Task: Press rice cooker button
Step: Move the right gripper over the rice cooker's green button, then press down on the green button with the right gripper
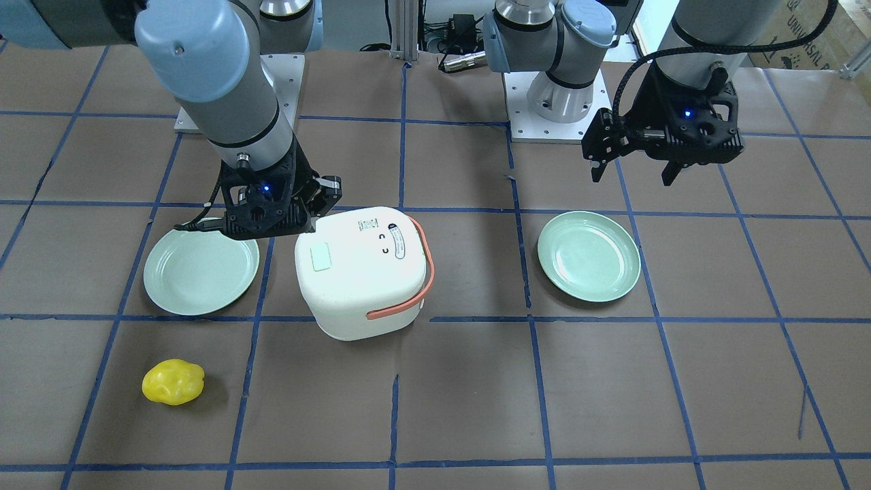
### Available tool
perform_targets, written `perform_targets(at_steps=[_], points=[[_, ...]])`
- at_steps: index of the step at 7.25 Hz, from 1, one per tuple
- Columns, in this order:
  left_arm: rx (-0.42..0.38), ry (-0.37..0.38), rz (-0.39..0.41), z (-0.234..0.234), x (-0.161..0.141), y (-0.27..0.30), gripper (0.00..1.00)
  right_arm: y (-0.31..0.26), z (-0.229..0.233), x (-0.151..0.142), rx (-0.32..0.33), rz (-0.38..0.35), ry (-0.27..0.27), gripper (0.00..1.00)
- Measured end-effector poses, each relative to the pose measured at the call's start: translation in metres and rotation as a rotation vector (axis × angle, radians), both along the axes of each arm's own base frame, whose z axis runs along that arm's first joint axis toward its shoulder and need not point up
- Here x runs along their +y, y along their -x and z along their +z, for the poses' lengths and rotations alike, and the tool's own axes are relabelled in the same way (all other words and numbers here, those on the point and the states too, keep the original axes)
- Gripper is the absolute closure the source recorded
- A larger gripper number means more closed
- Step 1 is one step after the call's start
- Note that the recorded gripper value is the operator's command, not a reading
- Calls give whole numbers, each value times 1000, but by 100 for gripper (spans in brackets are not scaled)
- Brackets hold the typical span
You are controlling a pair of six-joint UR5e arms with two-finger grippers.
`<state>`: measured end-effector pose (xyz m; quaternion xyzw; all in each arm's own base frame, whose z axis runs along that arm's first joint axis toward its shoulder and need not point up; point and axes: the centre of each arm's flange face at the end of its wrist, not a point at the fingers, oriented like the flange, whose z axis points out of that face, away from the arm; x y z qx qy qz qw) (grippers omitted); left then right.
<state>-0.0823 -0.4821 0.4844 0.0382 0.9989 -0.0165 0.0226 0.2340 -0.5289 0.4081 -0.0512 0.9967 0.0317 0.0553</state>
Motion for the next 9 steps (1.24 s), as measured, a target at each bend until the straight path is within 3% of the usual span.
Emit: perform_targets(at_steps=[9], points=[[0,0,0,0,0,0,0,-2,-42,-12,3,35,-2,90]])
